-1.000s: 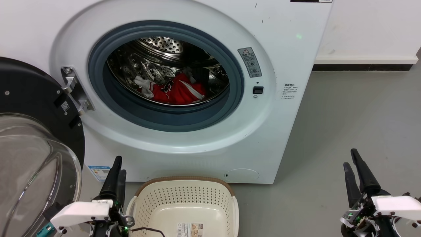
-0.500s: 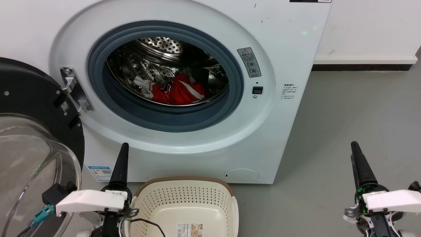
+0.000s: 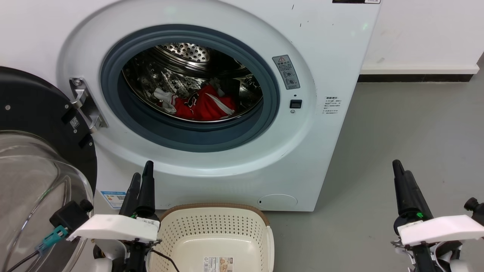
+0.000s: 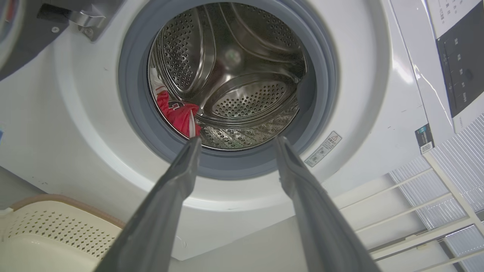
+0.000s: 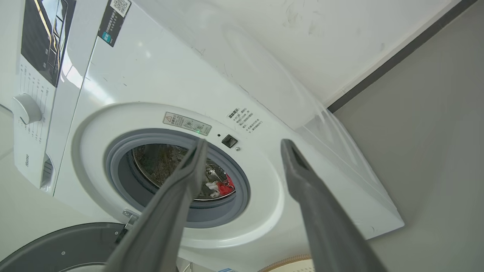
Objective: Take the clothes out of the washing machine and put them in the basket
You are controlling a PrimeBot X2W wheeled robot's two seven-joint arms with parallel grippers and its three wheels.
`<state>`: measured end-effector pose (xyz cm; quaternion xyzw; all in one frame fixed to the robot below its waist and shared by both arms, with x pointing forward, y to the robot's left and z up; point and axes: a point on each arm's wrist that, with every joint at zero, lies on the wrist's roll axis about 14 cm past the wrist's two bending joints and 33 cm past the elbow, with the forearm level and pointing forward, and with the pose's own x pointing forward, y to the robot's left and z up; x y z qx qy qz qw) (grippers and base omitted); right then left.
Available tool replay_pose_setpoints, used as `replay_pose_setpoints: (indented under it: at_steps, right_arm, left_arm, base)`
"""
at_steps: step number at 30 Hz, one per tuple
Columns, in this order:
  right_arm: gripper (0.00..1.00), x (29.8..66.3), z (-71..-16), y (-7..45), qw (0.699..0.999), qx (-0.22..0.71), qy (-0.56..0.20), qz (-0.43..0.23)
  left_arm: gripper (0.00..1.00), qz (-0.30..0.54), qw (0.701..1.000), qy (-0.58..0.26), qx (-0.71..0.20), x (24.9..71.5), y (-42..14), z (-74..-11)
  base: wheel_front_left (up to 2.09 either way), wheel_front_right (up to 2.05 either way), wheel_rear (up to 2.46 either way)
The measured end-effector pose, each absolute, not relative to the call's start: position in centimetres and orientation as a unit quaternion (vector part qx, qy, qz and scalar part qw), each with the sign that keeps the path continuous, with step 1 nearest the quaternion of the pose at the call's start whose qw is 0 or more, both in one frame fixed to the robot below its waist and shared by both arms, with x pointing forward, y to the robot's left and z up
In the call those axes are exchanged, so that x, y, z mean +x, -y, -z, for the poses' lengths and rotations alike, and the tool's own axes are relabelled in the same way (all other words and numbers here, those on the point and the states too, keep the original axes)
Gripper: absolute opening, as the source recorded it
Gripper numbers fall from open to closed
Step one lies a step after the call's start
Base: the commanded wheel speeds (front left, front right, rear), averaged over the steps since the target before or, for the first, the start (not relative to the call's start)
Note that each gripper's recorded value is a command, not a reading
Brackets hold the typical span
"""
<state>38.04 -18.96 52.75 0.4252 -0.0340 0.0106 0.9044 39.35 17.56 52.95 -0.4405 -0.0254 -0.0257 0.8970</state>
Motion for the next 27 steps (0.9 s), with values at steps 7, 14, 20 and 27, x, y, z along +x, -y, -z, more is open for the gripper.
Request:
replay_pose_setpoints:
  at_steps: [7,14,20,27]
  right_arm:
    - [1.00,38.10,-52.94,18.71,0.928,0.370,0.039,-0.014]
    - [1.00,38.00,-52.56,18.72,0.946,0.323,0.037,-0.012]
    - [1.00,38.01,-52.56,18.48,0.958,0.283,0.039,-0.015]
    - [1.00,38.04,-52.45,18.31,0.971,0.236,0.040,-0.018]
  left_arm:
    - [1.00,0.028,0.922,0.029,-0.386,39.34,-17.23,-53.14]
    - [1.00,0.031,0.942,0.033,-0.333,39.34,-16.93,-53.20]
    - [1.00,0.033,0.955,0.037,-0.294,39.32,-16.76,-53.19]
    - [1.00,0.037,0.967,0.043,-0.249,39.27,-16.59,-53.36]
  base:
    - [0.00,0.00,0.00]
    - [0.00,0.00,0.00]
    - [0.00,0.00,0.00]
    - [0.00,0.00,0.00]
